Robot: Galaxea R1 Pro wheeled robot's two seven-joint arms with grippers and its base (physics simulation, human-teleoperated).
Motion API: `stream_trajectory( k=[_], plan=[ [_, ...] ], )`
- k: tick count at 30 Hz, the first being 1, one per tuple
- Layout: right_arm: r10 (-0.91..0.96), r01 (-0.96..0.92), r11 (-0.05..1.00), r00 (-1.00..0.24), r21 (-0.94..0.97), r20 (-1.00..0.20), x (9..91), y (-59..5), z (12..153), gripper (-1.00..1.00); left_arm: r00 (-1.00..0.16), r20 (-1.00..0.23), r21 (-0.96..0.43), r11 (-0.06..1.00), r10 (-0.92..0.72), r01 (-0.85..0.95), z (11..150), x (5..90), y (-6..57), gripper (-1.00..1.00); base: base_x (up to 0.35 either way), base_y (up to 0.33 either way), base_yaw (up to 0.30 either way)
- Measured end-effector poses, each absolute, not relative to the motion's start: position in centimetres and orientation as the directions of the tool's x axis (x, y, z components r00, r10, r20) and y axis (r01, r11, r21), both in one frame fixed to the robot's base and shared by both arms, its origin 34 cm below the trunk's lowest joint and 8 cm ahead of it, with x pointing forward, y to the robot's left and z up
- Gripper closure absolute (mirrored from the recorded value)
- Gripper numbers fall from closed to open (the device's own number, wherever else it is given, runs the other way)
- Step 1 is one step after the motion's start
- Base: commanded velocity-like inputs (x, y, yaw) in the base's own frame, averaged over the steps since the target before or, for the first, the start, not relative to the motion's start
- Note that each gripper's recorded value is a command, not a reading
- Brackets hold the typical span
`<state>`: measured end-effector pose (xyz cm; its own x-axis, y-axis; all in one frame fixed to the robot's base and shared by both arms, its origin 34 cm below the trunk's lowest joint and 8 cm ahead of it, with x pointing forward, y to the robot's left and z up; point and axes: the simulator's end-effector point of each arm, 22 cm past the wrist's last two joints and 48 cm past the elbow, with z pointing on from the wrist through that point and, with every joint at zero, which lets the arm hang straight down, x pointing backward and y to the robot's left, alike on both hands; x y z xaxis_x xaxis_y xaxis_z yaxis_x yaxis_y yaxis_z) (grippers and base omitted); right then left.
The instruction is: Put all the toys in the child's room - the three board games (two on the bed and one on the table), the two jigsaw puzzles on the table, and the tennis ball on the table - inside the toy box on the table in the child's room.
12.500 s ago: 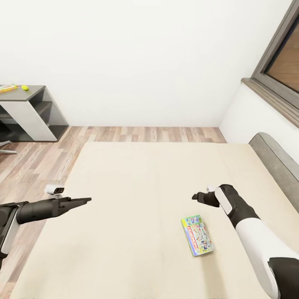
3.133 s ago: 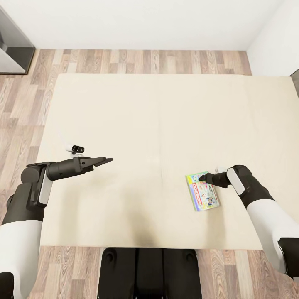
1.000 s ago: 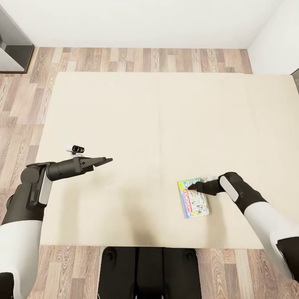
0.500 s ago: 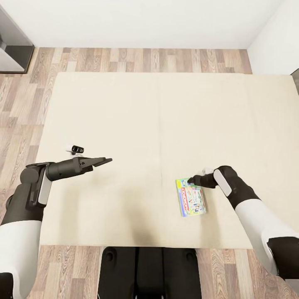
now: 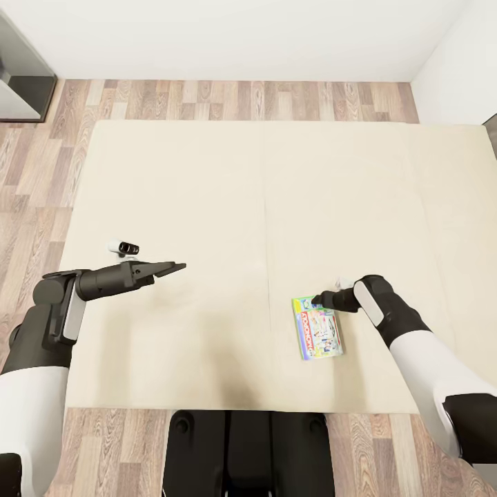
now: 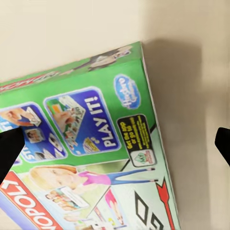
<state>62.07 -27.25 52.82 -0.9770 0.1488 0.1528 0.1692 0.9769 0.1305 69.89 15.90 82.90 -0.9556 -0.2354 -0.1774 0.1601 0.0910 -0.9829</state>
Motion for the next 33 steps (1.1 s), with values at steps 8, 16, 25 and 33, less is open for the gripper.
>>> stream_trajectory(
  k=[8,16,25,33],
  plan=[
    [0.141,0.160,0.979,-0.979,0.127,0.150,62.2,-27.2,52.8,-1.00,-0.956,-0.176,-0.983,0.092,-0.234,0.159,82.8,69.9,15.9,-1.00,0.000,0.000,0.000],
    [0.160,0.185,0.971,-0.973,0.152,0.166,61.8,-26.5,52.7,-1.00,-0.956,-0.175,-0.983,0.092,-0.235,0.158,82.8,69.9,16.0,-1.00,0.000,0.000,0.000],
    [0.156,0.186,0.968,-0.971,0.166,0.179,61.5,-25.6,52.6,-1.00,-0.956,-0.175,-0.983,0.092,-0.234,0.157,82.8,69.9,15.9,-1.00,0.000,0.000,0.000],
    [0.144,0.180,0.967,-0.970,0.181,0.194,61.1,-24.1,52.6,-1.00,-0.956,-0.175,-0.983,0.092,-0.235,0.158,82.8,69.9,15.9,-1.00,0.000,0.000,0.000]
  ],
)
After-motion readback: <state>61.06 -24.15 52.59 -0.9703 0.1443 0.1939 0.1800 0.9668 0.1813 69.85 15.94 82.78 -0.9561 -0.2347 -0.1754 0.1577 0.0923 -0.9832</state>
